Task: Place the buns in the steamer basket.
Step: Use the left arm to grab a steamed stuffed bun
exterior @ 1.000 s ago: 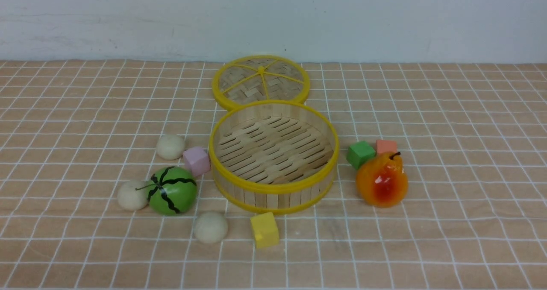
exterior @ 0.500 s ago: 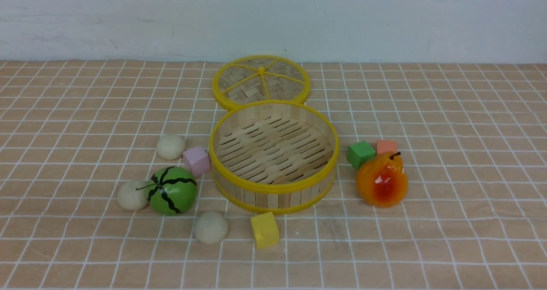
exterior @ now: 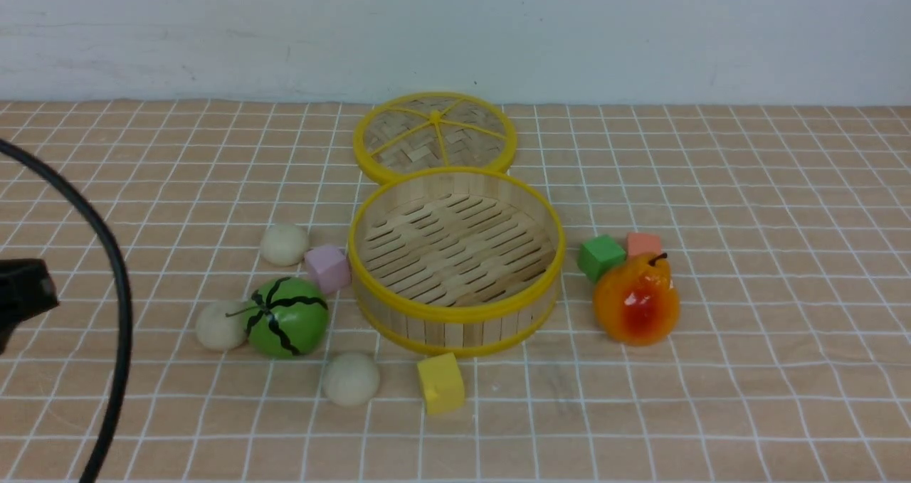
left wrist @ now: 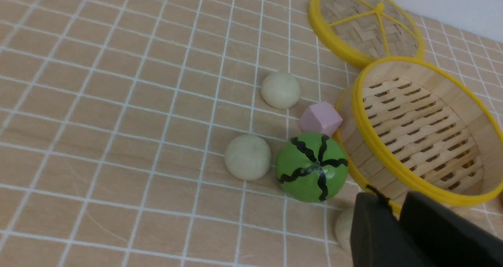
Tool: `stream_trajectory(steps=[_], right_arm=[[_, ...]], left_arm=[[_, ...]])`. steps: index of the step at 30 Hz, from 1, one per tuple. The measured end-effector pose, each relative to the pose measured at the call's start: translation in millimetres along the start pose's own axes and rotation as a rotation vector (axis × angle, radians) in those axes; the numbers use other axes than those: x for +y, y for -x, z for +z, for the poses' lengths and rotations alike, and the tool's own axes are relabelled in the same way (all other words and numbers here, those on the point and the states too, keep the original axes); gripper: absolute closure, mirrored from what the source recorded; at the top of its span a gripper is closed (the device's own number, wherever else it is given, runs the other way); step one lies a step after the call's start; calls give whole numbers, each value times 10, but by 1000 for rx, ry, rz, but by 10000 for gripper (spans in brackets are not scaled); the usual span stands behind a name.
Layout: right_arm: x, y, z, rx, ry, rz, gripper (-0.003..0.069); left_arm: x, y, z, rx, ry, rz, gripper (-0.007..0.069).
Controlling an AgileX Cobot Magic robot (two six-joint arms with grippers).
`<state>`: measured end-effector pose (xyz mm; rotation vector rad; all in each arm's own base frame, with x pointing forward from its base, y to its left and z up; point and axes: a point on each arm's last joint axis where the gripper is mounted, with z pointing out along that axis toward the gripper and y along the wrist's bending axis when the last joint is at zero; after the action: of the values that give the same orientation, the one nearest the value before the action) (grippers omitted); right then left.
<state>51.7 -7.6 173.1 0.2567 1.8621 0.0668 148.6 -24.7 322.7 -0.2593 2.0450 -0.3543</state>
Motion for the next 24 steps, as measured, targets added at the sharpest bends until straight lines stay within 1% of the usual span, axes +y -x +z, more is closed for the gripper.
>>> stream_trajectory(steps=[3,6,10,11,12,16,20,21,24], right_arm=[[0,0,0,0,0,0,418],[0,0,0,0,0,0,418],[0,0,0,0,0,0,418],[0,0,0,0,0,0,418],[0,0,0,0,0,0,418],[0,0,0,0,0,0,418],[0,0,0,0,0,0,418],[0,0,0,0,0,0,418],[0,0,0,0,0,0,418]], left_arm=[[-18,-40,211,87,5,-55,524],[-41,-29,400,173,27,-36,524],[-139,100,593,292,30,50,522],[-153,123,613,297,29,57,521],[-227,200,678,326,14,112,517],[-413,327,877,384,-24,213,504],[-620,328,1109,455,-50,277,474],[-622,329,1123,458,-48,279,474],[-726,275,1343,524,-23,289,439]])
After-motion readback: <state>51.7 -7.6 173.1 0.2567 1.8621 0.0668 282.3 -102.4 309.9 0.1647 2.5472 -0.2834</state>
